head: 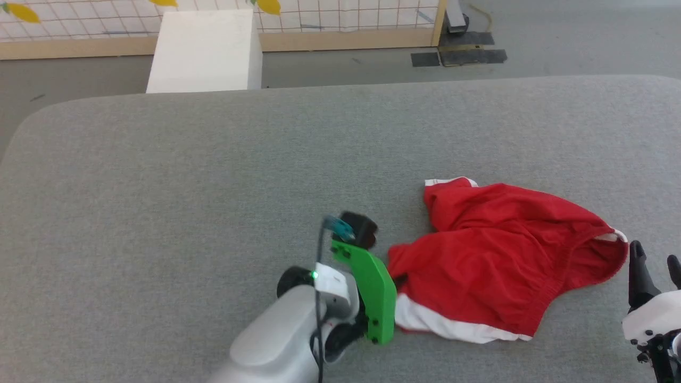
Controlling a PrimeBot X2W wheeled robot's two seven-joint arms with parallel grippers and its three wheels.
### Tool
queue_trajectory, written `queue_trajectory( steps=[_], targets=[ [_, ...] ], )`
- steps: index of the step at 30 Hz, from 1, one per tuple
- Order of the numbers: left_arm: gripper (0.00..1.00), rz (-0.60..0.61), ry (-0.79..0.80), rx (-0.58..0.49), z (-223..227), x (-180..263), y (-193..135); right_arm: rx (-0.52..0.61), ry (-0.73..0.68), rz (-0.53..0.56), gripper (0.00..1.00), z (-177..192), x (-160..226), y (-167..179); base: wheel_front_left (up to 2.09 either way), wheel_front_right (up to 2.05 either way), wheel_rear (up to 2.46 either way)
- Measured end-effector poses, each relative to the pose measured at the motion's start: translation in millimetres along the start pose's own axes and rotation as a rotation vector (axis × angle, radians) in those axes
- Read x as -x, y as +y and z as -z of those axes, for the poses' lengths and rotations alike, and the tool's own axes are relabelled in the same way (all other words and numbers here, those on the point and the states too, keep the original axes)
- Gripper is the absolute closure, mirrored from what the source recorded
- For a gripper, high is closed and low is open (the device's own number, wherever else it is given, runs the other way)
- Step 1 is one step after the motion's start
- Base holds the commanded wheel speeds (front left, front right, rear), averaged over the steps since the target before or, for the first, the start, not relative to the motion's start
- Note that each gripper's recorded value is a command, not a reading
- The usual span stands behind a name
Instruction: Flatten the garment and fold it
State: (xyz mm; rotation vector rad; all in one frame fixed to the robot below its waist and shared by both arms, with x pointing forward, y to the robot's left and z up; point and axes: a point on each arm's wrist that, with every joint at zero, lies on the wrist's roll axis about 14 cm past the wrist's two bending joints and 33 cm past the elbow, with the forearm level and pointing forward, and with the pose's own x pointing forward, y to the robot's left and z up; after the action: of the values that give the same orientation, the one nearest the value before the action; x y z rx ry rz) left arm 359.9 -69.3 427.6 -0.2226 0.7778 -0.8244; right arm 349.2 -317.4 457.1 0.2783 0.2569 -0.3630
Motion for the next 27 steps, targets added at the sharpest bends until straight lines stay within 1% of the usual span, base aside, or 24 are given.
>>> queue_trajectory(
  steps=[3, 7, 11, 13, 15, 18, 21, 24, 27],
  targets=[
    [1.0, -0.036, -0.156, 0.054, -37, 10, 12, 0.001, -0.001, -0.028, 0.0, 0, -4, 11, 0.0, 0.0, 0.0],
    [1.0, -0.102, -0.395, 0.11, -92, 40, 34, 0.0, -0.001, -0.066, 0.0, 1, -6, 24, 0.0, 0.0, 0.0],
    [1.0, -0.218, -0.553, 0.137, -120, 82, 69, -0.002, 0.008, -0.107, 0.0, 4, -9, 40, 0.0, 0.0, 0.0],
    [1.0, -0.289, -0.591, 0.156, -119, 103, 87, -0.001, 0.008, -0.129, 0.0, 5, -10, 48, 0.0, 0.0, 0.0],
    [1.0, -0.363, -0.614, 0.2, -109, 122, 106, -0.001, 0.013, -0.149, 0.0, 7, -11, 55, 0.0, 0.0, 0.0],
    [1.0, -0.479, -0.628, 0.285, -83, 151, 132, 0.002, 0.015, -0.183, 0.0, 8, -13, 69, 0.0, 0.0, 0.0],
    [1.0, -0.599, -0.612, 0.364, -46, 180, 154, 0.009, 0.02, -0.223, 0.0, 9, -15, 85, 0.0, 0.0, 0.0],
    [1.0, -0.68, -0.578, 0.438, -9, 199, 163, 0.016, 0.022, -0.258, 0.0, 9, -17, 99, 0.0, 0.0, 0.0],
    [1.0, -0.712, -0.513, 0.522, 33, 206, 160, 0.034, 0.027, -0.292, 0.0, 11, -18, 113, 0.0, 0.0, 0.0]
  ],
)
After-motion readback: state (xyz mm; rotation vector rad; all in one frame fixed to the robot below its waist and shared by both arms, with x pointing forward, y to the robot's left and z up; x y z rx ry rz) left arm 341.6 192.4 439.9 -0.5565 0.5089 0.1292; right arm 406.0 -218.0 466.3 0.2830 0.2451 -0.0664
